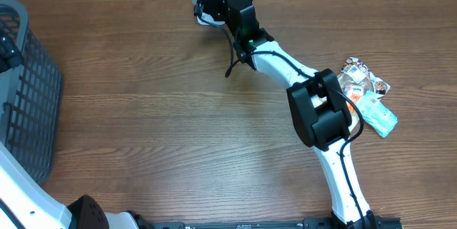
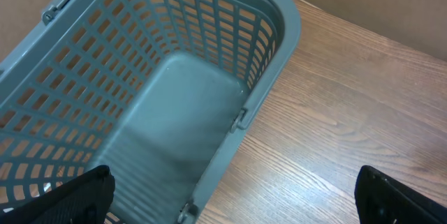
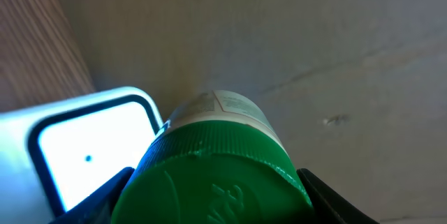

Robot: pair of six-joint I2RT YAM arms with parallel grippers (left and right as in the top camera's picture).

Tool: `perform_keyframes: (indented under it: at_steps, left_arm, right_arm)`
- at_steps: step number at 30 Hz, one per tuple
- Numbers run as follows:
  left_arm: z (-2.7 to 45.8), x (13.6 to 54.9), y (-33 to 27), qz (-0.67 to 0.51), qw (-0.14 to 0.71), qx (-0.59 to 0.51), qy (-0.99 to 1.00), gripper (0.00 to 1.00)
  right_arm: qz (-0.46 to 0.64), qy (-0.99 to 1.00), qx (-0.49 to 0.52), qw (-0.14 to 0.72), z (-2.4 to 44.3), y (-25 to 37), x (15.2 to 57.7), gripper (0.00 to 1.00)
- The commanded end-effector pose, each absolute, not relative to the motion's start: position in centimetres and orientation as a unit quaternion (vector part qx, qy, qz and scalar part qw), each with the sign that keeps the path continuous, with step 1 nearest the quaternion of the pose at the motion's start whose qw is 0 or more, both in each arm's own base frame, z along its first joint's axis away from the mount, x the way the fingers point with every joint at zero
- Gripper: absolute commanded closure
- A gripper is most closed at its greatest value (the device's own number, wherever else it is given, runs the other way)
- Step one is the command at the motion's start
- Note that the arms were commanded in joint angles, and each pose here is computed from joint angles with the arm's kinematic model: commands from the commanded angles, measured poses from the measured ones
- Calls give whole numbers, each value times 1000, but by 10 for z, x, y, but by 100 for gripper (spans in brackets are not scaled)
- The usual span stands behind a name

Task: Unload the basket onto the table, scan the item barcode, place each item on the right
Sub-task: 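Carry the jar right and set it down beside the clear bag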

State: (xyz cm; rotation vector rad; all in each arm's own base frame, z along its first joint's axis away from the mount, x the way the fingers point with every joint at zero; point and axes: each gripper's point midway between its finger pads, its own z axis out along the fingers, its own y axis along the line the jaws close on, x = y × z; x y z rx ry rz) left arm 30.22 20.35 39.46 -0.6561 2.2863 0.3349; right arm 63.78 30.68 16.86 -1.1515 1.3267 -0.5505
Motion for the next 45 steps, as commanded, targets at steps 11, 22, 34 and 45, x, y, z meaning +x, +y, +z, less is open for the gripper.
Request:
perform_keyframes:
  at_steps: [11, 22, 34, 45]
  left_arm:
    - [397, 302, 202, 128, 367, -256, 885, 0]
    - [397, 302, 202, 128, 367, -256, 885, 1]
    - [397, 302, 202, 128, 367, -256, 885, 0]
    - [397, 302, 202, 128, 367, -256, 885, 0]
  right_arm:
    - [211, 748, -346, 525, 316, 328, 497, 51]
    - [123, 942, -281, 135, 183, 224, 379, 51]
    - [-8, 992, -109, 68, 96, 113, 421, 52]
    - [-12, 994, 27, 101, 97, 16, 452, 54]
